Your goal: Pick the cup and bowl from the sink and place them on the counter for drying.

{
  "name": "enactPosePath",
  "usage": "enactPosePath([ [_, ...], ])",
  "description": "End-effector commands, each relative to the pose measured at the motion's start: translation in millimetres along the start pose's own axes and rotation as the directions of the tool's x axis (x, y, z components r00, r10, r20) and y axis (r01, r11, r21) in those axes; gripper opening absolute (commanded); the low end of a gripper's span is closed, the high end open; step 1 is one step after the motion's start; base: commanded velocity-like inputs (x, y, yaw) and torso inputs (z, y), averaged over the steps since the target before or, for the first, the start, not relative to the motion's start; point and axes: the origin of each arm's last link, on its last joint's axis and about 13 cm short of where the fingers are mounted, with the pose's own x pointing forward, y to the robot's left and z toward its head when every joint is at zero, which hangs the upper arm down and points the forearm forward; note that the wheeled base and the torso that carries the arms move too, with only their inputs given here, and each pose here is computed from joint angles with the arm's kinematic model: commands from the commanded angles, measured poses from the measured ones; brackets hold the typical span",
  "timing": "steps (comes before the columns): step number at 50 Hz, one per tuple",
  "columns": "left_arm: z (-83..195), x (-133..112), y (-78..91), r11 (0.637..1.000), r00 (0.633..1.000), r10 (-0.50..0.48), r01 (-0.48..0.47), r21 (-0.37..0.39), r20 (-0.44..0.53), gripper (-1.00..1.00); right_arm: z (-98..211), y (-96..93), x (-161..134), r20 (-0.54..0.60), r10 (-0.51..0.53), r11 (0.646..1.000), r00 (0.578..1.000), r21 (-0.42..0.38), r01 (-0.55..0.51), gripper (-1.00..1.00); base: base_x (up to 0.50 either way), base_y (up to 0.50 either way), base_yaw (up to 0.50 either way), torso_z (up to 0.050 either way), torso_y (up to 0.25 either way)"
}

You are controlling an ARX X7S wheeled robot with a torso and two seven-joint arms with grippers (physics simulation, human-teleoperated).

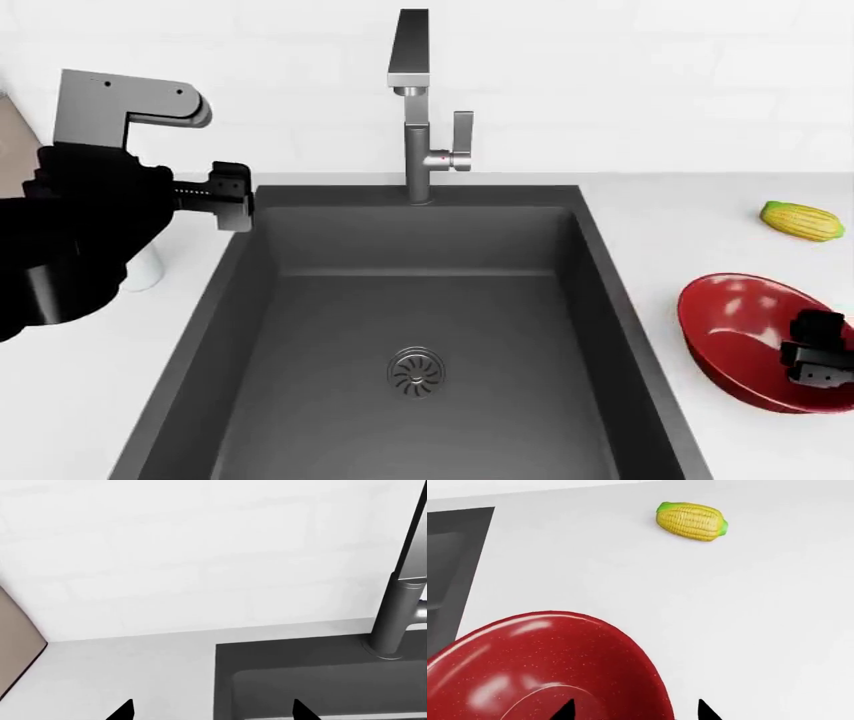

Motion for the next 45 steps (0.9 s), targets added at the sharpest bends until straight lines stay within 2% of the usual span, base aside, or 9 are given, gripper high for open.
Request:
enactPosePath([
  [1, -0.2, 1.1, -0.3, 1.0, 1.0, -0.003, 0.003, -0.002, -0.001, 1.0, 4.5, -1.0, -2.8, 0.024, -0.027, 1.0, 0.999, -0.004, 0.027, 1.0, 0.0, 0.0, 0.0, 0.0, 0.0],
  [25, 1.9, 0.8, -1.6, 1.0, 1.0, -0.011, 0.011, -0.001, 0.004, 1.0, 36.8, 6.0, -27.2, 0.205, 0.026, 0.999, 0.978, -0.033, -0.02, 1.0, 0.0, 0.0, 0.0, 0.0, 0.0],
  [45, 3.9, 2.5, -3.5, 1.0, 1.0, -0.014, 0.014, 0.006, 0.016, 1.0, 57.0, 22.4, -33.8, 0.314, 0.068, 0.996, 0.947, -0.08, -0.045, 1.0, 0.0, 0.0, 0.0, 0.0, 0.0],
])
